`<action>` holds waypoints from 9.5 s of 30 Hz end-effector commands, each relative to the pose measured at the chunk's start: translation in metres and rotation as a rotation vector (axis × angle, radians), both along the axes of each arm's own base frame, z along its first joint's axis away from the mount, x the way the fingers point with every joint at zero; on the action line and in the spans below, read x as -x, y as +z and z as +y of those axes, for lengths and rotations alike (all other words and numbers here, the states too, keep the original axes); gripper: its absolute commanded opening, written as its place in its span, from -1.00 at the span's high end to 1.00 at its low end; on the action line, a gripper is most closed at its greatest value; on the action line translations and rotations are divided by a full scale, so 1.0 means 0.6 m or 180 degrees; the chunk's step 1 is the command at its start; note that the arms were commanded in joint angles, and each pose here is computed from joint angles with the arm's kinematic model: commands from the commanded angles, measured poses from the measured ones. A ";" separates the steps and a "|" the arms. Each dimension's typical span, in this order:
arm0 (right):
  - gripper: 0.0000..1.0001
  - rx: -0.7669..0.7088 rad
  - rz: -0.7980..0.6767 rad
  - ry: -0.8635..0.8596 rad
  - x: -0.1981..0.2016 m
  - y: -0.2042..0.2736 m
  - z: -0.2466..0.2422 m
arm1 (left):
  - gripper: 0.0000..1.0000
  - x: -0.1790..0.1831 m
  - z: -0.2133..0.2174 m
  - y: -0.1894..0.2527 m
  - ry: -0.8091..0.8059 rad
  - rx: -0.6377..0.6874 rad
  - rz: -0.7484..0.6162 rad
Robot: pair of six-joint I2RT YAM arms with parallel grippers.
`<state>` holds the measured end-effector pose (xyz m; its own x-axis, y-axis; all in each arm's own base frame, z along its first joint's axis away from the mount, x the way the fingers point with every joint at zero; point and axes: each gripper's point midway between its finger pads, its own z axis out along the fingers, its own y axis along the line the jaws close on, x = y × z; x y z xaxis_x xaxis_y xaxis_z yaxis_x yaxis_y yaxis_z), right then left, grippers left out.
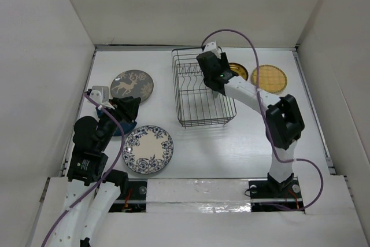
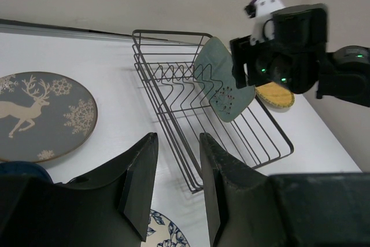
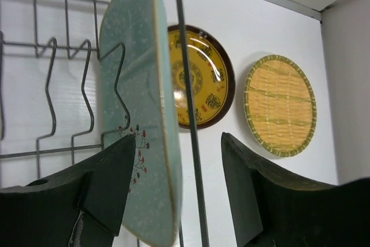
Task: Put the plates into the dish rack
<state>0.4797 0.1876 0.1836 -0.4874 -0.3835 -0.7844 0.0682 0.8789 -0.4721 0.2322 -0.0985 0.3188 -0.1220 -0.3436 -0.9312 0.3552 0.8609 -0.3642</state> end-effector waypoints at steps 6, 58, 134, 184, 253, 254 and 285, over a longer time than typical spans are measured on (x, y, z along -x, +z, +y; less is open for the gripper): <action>0.97 -0.1934 -0.1173 -0.0428 0.008 0.132 -0.143 | 0.36 0.000 -0.002 0.025 -0.0024 -0.0003 -0.0156; 1.00 -0.3256 -0.2906 -0.0813 0.063 0.285 -0.398 | 0.35 -0.006 0.001 0.018 0.0025 -0.0022 -0.0111; 0.71 -0.3117 -0.0847 -0.0528 -0.056 -0.011 -0.208 | 0.35 -0.011 -0.002 0.013 0.0005 -0.0028 -0.0072; 1.00 -0.0357 -0.1358 -0.0494 0.006 0.338 0.007 | 0.34 0.003 0.009 0.044 0.0079 0.0034 -0.0276; 0.33 -0.0301 -0.0494 -0.0523 -0.003 0.033 0.103 | 0.34 -0.006 0.006 0.025 0.0103 -0.0020 -0.0137; 0.24 -0.0400 -0.0572 -0.0520 0.003 0.060 0.099 | 0.34 -0.006 0.007 0.025 0.0108 -0.0020 -0.0136; -0.43 -0.4317 0.0985 0.1209 0.568 -0.125 0.386 | 0.84 -0.011 0.011 0.019 0.0166 0.0013 -0.0108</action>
